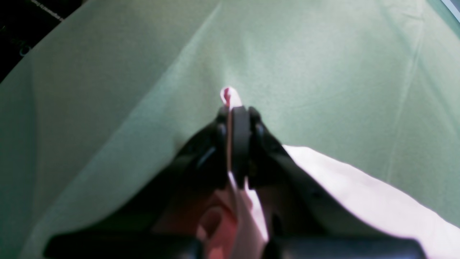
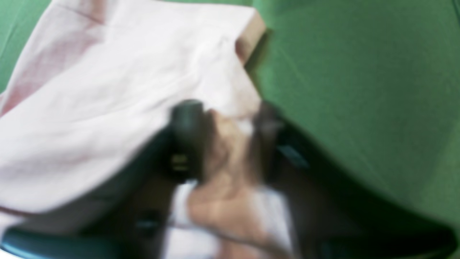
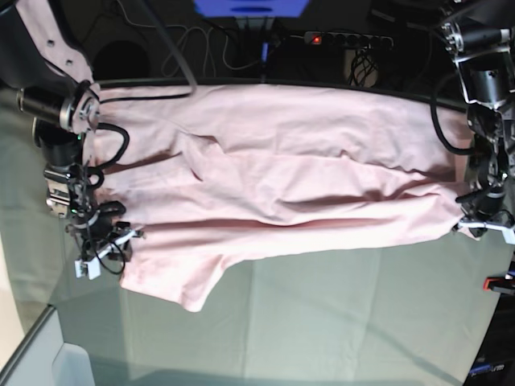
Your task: Layout the t-shirt on the table in an organized manner, then fold the t-shirt properly
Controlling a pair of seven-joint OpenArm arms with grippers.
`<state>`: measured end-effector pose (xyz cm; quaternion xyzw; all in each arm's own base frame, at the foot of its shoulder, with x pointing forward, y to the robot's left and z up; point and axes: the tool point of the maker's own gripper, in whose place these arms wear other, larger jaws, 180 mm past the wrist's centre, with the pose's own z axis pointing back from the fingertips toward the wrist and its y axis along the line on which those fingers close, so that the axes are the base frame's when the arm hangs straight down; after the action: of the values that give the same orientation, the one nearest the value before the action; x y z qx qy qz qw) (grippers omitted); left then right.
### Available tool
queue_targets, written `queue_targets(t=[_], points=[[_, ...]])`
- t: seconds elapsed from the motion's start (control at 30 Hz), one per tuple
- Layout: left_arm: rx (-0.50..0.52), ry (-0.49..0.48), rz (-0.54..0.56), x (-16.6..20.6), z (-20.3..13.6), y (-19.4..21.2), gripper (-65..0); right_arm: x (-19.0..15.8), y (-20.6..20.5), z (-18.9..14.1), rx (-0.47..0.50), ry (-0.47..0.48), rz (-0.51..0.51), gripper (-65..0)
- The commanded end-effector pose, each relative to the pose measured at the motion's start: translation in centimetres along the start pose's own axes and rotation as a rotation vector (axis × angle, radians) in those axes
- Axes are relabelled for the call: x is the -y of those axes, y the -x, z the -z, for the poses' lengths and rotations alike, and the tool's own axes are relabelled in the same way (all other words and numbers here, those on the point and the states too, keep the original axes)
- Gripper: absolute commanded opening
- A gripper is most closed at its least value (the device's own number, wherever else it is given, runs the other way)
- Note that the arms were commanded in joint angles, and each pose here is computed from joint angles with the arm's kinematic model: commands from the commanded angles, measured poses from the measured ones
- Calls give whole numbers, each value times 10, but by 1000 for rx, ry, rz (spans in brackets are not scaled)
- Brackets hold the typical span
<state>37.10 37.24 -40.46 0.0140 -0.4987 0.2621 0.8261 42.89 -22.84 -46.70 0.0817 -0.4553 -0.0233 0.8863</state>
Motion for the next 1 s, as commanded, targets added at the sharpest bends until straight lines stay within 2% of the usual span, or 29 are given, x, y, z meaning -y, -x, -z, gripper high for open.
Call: queue_targets(t=[0.0,0.03,0.23,0.43,0.67,0.8,0.97], points=[[68,7,5,1,1,-28,-649,4,-20,1,37,8,-8,-614],[68,7,5,1,1,-28,-649,4,-21,2,34,8,-8,-650],[70,7,4,2,1,-28,-649,2,-30,3,28,-10,-97,-650],[85,21,0,7,1,-36,-649,4,-67,-14,158,11,-192,-650],[97,28,4,10,-1,-40,-649,-9,-71,-49,257,14,-295,-650],[95,26,4,8,-1,-39,-649,-12,-69,-72,317,7,-263,-650],[97,24,1,7,-2,-39,-649,-19,-67,-101,340,-10,-220,-650]])
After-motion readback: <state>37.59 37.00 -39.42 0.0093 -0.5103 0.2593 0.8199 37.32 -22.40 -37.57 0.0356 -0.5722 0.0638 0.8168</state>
